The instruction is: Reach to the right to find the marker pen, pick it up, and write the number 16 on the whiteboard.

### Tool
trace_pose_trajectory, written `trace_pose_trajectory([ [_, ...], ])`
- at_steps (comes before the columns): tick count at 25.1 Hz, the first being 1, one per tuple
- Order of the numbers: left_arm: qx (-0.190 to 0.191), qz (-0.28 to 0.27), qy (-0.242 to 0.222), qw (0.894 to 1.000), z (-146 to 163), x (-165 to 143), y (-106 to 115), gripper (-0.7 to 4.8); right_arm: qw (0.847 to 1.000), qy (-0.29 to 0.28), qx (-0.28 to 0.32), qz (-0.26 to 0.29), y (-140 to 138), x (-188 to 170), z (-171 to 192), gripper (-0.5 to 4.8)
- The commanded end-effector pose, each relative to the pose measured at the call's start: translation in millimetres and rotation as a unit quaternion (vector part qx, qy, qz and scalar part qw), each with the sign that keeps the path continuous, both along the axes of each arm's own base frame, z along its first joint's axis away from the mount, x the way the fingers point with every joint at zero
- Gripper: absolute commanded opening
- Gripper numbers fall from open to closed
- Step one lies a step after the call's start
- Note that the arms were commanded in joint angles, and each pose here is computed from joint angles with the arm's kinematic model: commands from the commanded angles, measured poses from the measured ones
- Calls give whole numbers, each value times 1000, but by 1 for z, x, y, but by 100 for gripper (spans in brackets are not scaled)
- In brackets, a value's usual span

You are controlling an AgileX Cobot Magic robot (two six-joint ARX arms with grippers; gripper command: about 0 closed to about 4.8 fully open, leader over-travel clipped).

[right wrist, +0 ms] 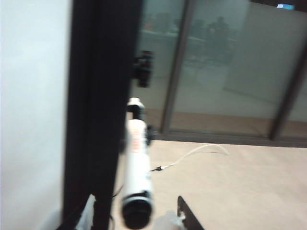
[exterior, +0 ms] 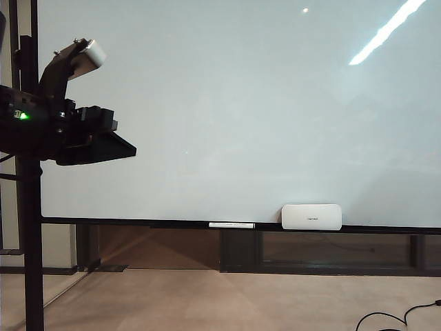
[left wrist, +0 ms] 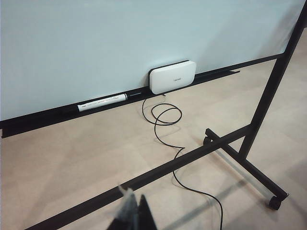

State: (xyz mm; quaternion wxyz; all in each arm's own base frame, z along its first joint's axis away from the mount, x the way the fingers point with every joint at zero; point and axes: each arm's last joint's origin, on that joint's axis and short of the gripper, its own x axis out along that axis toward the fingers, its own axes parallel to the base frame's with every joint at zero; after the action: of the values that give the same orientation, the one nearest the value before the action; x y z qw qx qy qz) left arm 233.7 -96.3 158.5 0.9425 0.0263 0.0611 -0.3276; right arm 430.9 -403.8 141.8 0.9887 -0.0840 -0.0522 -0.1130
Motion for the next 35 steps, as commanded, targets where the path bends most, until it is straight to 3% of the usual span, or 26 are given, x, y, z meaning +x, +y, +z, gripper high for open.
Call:
trace_pose_trajectory([
  [1,-1,1,-9,1000,2,1,0,-2,1000,-20,-16,-13,0,0,9,217],
  [35,0,-3,-5,1000,3,1,-1,-2,999,-22,-14,-19,6,17,-1,216],
])
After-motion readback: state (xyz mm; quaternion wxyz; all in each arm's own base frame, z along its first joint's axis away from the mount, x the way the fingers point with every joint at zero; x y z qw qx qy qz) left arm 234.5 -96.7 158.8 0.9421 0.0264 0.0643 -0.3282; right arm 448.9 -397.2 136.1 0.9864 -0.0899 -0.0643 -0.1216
